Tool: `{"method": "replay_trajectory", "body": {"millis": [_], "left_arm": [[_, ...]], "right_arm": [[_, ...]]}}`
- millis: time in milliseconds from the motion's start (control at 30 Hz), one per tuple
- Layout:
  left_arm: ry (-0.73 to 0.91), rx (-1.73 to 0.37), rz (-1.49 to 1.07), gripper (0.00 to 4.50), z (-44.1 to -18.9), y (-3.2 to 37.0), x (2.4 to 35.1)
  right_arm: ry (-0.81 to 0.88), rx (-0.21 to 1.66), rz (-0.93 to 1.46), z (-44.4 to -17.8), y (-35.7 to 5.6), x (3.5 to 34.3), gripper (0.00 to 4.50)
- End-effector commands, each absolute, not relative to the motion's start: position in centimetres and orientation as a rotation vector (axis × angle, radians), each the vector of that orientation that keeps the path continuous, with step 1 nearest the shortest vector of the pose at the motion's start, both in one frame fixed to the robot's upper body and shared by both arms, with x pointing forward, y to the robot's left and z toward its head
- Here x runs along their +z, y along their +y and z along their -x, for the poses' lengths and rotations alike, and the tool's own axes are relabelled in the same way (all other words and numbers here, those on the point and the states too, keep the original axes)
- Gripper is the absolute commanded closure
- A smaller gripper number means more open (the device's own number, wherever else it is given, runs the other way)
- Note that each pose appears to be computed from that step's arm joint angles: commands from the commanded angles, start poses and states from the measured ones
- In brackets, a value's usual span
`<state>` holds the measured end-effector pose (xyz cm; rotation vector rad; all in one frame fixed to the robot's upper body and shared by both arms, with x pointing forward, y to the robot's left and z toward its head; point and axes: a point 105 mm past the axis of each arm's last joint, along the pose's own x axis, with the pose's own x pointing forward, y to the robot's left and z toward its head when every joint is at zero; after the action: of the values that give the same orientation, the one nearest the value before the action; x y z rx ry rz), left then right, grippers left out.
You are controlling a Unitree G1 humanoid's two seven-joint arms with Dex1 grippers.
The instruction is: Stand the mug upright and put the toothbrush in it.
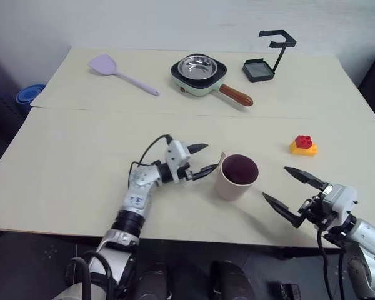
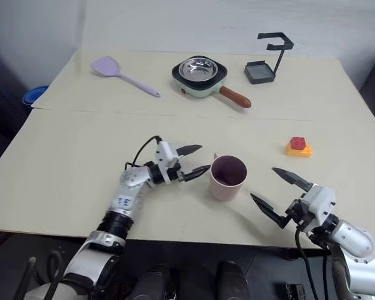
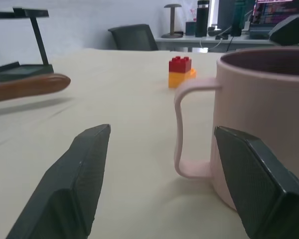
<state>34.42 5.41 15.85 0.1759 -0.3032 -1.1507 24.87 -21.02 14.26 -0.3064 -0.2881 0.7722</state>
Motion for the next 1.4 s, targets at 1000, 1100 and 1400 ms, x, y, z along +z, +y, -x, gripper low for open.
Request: {"method": "replay_trajectory", "body": {"millis": [1000, 1100, 1400], "left_arm": [[0.488, -0.844, -0.175, 0.04, -29.9, 17.6, 18.5], [0.572, -0.791, -0.224, 0.04, -32.7, 15.9, 17.9], [0.678, -0.886, -0.423, 0.04, -36.2, 11.3, 15.1]], "right_arm": [[-0.318, 1.037, 0.345, -23.5, -20.7, 18.9, 0.0], [-0.318, 1.005, 0.347, -23.7, -21.1, 18.9, 0.0], [-0.347, 0.959, 0.357, -24.0, -20.1, 18.7, 0.0]]}}
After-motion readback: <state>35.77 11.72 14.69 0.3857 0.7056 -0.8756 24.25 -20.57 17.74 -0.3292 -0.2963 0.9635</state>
